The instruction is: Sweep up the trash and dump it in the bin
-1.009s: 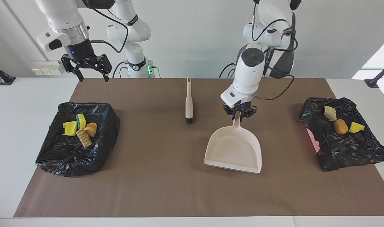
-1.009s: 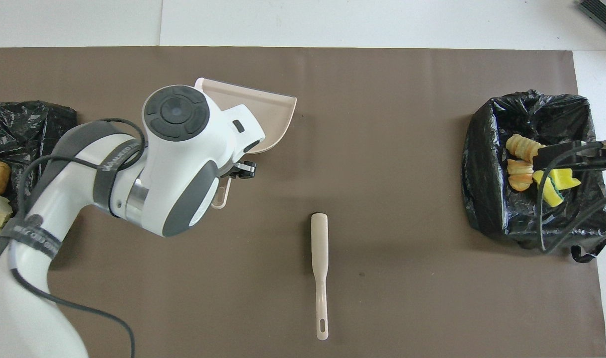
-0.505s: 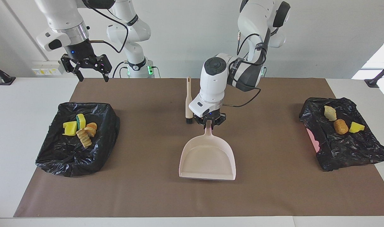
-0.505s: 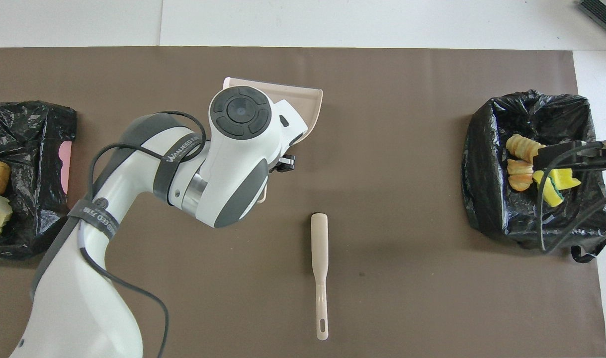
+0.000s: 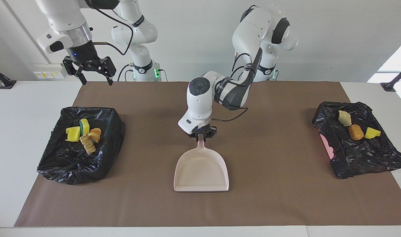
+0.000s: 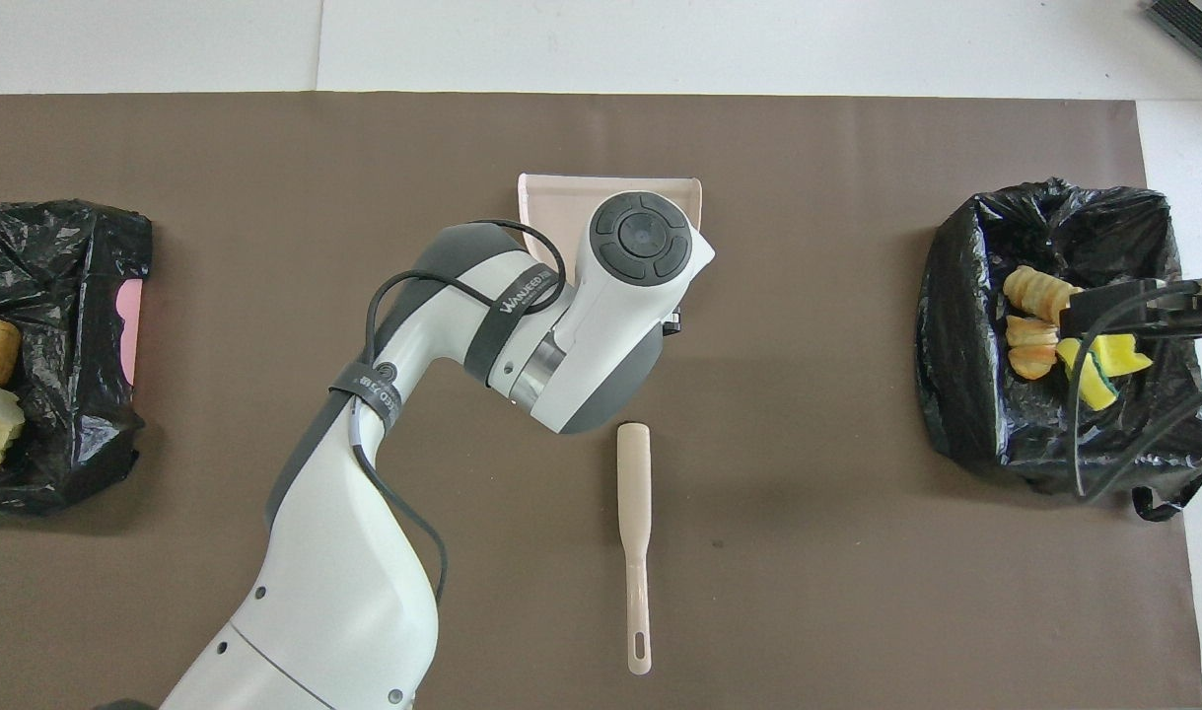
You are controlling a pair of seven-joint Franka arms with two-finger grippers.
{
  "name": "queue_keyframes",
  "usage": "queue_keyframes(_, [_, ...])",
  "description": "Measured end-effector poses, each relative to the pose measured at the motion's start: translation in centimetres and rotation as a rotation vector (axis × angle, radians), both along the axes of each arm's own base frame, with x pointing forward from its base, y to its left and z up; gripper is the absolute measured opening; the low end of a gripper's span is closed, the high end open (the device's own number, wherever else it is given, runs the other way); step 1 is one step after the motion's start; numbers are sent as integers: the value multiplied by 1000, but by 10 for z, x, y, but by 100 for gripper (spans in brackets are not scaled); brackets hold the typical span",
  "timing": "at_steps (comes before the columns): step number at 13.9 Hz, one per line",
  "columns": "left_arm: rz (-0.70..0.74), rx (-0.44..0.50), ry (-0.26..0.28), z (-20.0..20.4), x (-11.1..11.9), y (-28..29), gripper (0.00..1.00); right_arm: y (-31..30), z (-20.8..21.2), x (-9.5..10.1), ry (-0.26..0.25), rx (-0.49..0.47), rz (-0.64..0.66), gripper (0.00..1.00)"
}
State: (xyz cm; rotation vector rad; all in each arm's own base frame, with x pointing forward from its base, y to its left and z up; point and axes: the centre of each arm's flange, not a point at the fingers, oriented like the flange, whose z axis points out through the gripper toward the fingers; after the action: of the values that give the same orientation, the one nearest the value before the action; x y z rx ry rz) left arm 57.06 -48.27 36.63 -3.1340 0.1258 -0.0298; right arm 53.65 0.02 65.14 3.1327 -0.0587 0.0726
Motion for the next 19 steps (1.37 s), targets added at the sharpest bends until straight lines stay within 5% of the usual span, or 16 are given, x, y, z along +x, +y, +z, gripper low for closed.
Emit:
queue_keyframes(7, [11, -11, -8, -2, 5, 3, 37, -1, 9, -2, -13, 1, 2, 100])
queue_keyframes(11, [1, -24, -22, 12, 3, 4, 81, -1, 10, -2, -15, 1, 3, 100])
queue_keyframes(13, [-37, -28, -38, 44, -2, 21, 100, -1, 10, -2, -15, 1, 4, 100])
queue_keyframes(17, [-83, -35, -71, 145, -18, 148, 100, 0, 10, -2, -15, 1, 5, 100])
queue_keyframes(19, [-140, -14, -40, 184, -35, 225, 100, 0, 10, -2, -15, 1, 5, 100])
